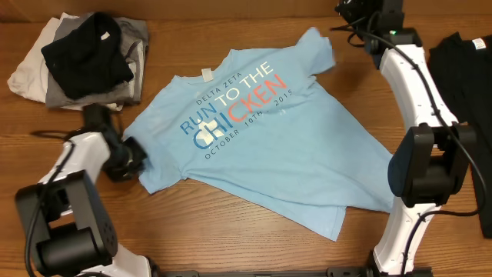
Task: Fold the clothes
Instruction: 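Move the right gripper to grasp the T-shirt's lower right hem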
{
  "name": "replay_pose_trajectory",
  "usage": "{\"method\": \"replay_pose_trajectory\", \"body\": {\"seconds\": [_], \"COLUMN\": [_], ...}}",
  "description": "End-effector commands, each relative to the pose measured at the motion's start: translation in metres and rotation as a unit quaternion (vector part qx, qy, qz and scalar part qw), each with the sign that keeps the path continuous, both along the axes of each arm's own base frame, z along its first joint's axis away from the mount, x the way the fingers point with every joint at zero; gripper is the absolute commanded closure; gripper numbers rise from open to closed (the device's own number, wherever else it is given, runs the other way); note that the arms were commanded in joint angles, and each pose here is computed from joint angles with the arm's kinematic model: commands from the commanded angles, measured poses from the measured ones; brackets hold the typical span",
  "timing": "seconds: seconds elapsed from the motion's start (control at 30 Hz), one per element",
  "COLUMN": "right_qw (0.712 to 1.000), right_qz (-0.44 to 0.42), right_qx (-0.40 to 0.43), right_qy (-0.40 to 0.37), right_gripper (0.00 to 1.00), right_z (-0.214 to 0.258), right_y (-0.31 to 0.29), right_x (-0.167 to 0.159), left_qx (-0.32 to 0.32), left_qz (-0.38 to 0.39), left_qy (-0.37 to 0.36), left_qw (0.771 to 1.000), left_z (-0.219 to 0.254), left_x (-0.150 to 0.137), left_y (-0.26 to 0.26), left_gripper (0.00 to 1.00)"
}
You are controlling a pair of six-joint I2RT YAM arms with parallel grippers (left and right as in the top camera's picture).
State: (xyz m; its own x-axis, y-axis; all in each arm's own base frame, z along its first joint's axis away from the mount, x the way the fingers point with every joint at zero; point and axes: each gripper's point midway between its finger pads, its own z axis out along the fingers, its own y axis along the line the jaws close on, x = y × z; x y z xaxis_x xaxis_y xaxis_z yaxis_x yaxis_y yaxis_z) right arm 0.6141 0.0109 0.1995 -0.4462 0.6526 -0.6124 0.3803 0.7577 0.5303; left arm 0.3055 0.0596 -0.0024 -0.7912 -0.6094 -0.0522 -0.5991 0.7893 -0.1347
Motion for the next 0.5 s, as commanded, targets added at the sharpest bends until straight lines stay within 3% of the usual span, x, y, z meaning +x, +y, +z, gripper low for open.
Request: {"method": "replay_pose_trajectory", "body": {"seconds": [0.0,0.17,0.33,0.47], "right_qw": [0.999,0.996,0.989,0.985], "right_qz": [-0.007,-0.016,-0.024,-0.092], "right_qx": [-0.025,-0.025,-0.017,0.011], "right_qy": [0.025,0.085,0.143,0.146], "right_gripper": [0.0,0.0,0.0,0.0], "right_z": [0.025,0.069,0.118,0.162], "right_y": [-0.021,-0.034,-0.033,-0.041], "right_x": [-0.011,-0.055,-0.132,-0.2], "left_qx": [-0.008,0.013,0.024,0.041], "left_qz": [-0.051,-0.038,-0.026,-0.016], "left_qy": [0.007,0.009,0.02,0.03], "left_qw": [0.999,0.999,0.999,0.999], "left_z": [-0.01,-0.011,-0.011,-0.012], "left_x": [0.002,0.002,-0.003,-0.008], "left_y": [-0.028,-0.023,-0.013,-0.001], "left_gripper": [0.77,0.78,0.81,0.82]}}
